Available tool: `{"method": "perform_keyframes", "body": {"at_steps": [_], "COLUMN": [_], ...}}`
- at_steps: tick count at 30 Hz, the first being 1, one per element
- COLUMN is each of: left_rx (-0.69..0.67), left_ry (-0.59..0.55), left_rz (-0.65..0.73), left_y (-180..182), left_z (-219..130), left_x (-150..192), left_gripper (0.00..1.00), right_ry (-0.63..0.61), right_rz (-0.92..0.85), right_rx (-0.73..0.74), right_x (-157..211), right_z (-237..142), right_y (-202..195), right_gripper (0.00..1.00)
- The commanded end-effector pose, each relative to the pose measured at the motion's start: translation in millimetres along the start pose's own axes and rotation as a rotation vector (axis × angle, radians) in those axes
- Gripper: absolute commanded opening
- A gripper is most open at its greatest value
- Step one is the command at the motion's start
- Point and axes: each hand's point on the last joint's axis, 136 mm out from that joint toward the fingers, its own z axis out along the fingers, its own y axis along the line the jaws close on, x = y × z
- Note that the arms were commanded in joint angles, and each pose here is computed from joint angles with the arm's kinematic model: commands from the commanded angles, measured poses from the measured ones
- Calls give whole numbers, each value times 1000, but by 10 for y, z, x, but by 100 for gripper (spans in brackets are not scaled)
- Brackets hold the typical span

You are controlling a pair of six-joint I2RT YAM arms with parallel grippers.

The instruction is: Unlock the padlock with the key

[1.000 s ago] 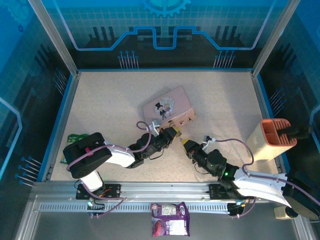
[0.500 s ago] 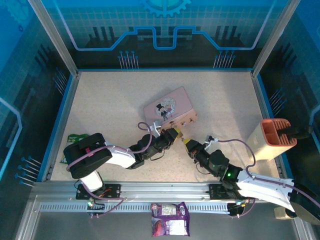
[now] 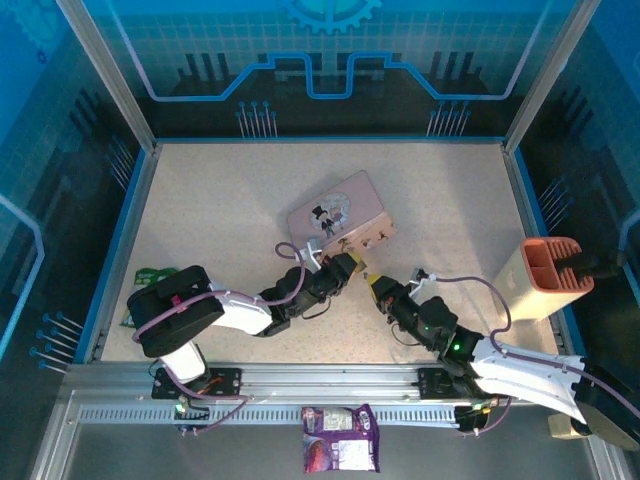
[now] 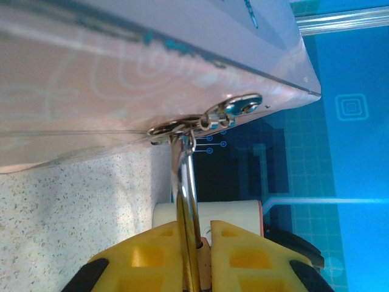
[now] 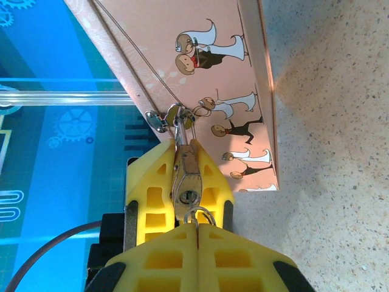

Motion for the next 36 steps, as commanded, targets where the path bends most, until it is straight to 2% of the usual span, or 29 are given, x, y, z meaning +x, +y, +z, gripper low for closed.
{"method": "perform_keyframes", "body": {"at_steps": [1,8,14,15,18,20,22,24,27,31,34,36], "left_rx": [276,254,228,203,63,-18,-82,-161,-204,-250,-268,-272], "left_ry": [176,192,186,183,175,144,104,73,42,31,35,42], "left_rz": [-34,-24,-9,-2,41,75,119,163,176,162,161,154], "left_y": [-861,-785,-734,-693,-460,-294,-155,-11,120,264,325,345], "left_z": [-51,-65,-55,-50,-37,-73,-135,-186,-227,-251,-258,-252], "left_x": [455,510,502,481,382,234,88,-47,-191,-272,-267,-252], "left_gripper": [0,0,0,0,0,0,0,0,0,0,0,0], "right_ry": [-27,-28,-9,6,19,10,3,16,87,173,155,147], "right_rz": [11,11,5,-16,-124,-243,-321,-377,-539,-913,-1257,-1426], "right_rx": [-18,-10,37,55,210,350,385,404,426,381,283,233], "right_x": [-80,-97,-82,-67,-95,-189,-274,-311,-273,-116,84,210], "right_z": [35,52,93,94,27,-107,-177,-215,-211,-177,-153,-137], "right_y": [110,154,39,14,-159,-331,-389,-451,-487,-351,-168,-69], "right_gripper": [0,0,0,7,42,62,67,67,66,59,59,60]}}
